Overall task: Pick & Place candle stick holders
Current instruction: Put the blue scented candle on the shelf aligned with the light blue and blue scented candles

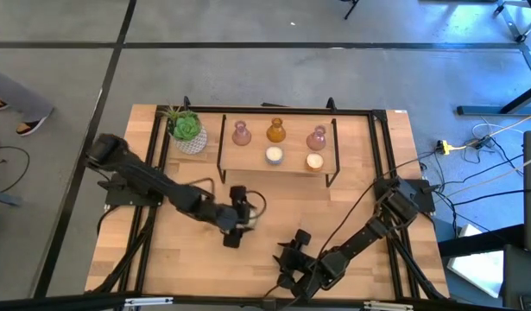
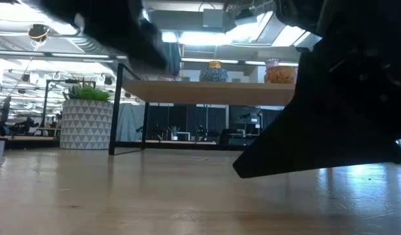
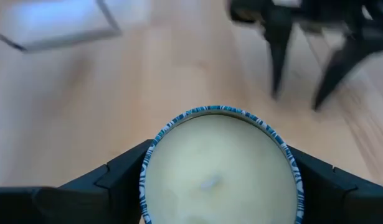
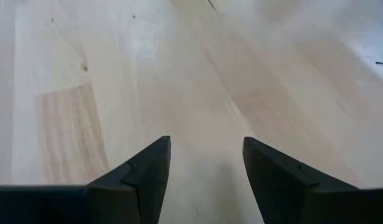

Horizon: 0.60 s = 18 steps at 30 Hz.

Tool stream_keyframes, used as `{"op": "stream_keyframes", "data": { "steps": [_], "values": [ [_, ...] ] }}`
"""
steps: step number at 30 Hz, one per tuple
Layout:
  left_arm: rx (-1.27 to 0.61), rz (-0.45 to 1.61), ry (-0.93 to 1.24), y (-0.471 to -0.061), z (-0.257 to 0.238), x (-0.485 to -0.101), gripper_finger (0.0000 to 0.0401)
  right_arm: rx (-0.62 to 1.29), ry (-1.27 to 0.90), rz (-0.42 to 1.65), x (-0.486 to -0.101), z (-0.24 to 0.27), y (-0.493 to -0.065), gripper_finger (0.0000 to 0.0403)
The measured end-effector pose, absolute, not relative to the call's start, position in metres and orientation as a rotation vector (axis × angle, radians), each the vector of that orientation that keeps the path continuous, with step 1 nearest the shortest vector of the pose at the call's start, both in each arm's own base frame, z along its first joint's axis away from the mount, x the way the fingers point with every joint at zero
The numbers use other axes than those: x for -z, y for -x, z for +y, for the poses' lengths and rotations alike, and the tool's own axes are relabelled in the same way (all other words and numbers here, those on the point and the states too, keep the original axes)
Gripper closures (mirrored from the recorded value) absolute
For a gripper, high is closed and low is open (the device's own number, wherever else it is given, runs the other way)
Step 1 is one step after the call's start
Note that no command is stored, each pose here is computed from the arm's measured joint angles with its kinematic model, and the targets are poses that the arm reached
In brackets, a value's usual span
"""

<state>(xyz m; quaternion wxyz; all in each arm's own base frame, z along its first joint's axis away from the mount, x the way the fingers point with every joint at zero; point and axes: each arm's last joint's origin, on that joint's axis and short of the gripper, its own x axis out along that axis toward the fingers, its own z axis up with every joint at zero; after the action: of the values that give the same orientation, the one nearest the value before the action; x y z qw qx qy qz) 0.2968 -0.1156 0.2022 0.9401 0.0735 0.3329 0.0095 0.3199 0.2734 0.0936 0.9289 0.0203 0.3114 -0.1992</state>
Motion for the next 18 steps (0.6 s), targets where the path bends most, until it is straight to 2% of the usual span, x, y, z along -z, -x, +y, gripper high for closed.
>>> {"op": "stream_keyframes", "data": {
  "steps": [4,8,13,18],
  "values": [
    [-0.133,0.605,-0.194,-0.281,-0.093,-0.239,0.0113,0.402,-0.05,0.63,-0.094,0.275,-0.32,0.0199],
    [-0.199,0.527,-0.139,-0.27,-0.057,-0.271,0.0113,0.397,-0.048,0.627,-0.094,0.276,-0.32,0.0199],
    [-0.274,0.567,-0.049,-0.261,-0.005,-0.28,0.0113,0.385,-0.05,0.616,-0.095,0.277,-0.322,0.0199],
    [-0.362,0.605,0.031,-0.262,0.025,-0.274,0.0113,0.377,-0.043,0.613,-0.096,0.278,-0.322,0.0199]
  ]
}}
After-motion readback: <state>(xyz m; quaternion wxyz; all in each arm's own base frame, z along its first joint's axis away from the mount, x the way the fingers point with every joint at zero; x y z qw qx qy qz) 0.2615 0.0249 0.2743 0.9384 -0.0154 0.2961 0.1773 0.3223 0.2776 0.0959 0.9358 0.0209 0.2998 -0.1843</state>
